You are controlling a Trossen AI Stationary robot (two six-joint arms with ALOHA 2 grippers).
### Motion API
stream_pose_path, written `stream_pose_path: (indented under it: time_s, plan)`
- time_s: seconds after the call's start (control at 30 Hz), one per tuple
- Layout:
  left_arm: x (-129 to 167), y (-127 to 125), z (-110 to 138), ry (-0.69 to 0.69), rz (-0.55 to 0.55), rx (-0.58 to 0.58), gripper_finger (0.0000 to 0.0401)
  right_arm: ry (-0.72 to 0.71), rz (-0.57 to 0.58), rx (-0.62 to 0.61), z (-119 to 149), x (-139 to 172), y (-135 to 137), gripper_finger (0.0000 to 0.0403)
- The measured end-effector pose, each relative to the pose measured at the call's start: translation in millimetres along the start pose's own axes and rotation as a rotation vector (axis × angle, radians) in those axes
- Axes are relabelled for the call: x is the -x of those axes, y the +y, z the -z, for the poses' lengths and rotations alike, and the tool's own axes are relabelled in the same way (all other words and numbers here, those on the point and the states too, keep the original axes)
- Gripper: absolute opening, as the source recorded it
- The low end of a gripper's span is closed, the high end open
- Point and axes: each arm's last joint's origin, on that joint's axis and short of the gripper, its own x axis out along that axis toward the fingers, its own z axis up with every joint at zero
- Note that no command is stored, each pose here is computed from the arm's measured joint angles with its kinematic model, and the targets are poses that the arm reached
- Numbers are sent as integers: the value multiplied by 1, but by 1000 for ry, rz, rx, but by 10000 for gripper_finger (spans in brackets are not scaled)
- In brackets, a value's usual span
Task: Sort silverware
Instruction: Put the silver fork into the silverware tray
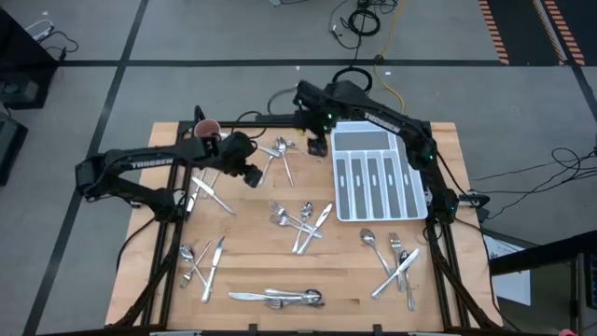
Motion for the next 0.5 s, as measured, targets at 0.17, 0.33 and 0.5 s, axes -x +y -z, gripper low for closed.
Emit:
stream_pose_path:
  time_s: [0.17, 0.33, 0.5]
  plan:
    - [23, 0, 8, 38, -43, -52, 223, -1, -192, 192, -11, -6, 74, 232]
    - [47, -3, 25, 34, -10, -78, 223, 16, -262, 269, -12, -58, 107, 232]
    - [69, -4, 38, -43, 59, -34, 223, 117, -356, 140, 15, -123, 99, 233]
